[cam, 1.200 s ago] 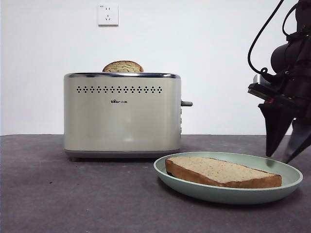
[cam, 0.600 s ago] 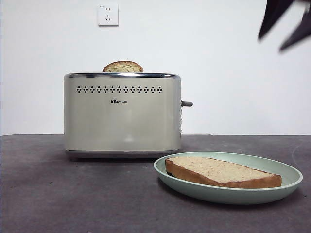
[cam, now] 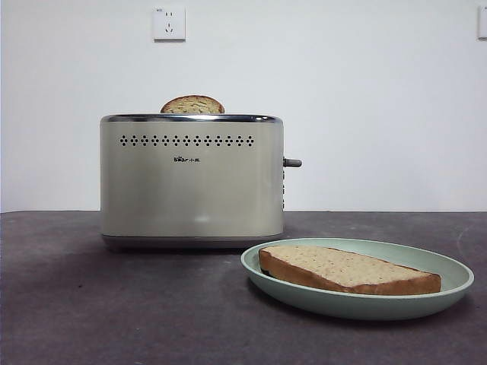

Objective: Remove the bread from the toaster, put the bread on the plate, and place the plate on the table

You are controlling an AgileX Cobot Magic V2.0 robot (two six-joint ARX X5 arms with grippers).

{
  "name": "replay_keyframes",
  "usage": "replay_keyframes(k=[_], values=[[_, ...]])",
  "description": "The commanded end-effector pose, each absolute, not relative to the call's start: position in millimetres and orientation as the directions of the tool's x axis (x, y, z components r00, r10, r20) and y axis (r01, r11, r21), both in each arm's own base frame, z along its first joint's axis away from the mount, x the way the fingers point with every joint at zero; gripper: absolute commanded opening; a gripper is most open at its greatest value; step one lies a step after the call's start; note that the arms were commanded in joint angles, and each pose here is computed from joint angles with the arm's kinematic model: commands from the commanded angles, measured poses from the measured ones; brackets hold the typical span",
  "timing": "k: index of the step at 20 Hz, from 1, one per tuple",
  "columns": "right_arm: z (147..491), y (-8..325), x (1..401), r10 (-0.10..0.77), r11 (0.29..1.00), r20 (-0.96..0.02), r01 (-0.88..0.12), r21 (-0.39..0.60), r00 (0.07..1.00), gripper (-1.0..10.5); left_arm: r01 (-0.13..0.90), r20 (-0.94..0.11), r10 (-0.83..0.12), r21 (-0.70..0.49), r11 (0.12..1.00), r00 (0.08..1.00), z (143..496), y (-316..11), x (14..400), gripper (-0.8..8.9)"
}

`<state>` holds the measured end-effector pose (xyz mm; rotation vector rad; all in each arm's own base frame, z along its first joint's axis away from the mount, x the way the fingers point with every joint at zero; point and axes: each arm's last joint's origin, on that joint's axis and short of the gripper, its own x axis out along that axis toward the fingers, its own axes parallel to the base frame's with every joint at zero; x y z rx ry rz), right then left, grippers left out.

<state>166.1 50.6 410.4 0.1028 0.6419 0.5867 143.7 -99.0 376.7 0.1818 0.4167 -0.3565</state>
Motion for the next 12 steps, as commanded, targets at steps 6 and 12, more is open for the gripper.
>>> replay_keyframes(k=[6,12], values=[[406,54,165,0.553,0.825,-0.564,-0.498,0.268,0.613,2.4,0.357,-0.246,-0.343,0.012,0.934,0.906,330,-101,145,2.46],[404,55,167,0.55,0.818,-0.577,-0.53,0.225,0.604,-0.1,0.387,-0.23,-0.376,0.001,0.922,0.898,321,-103,147,-0.09]])
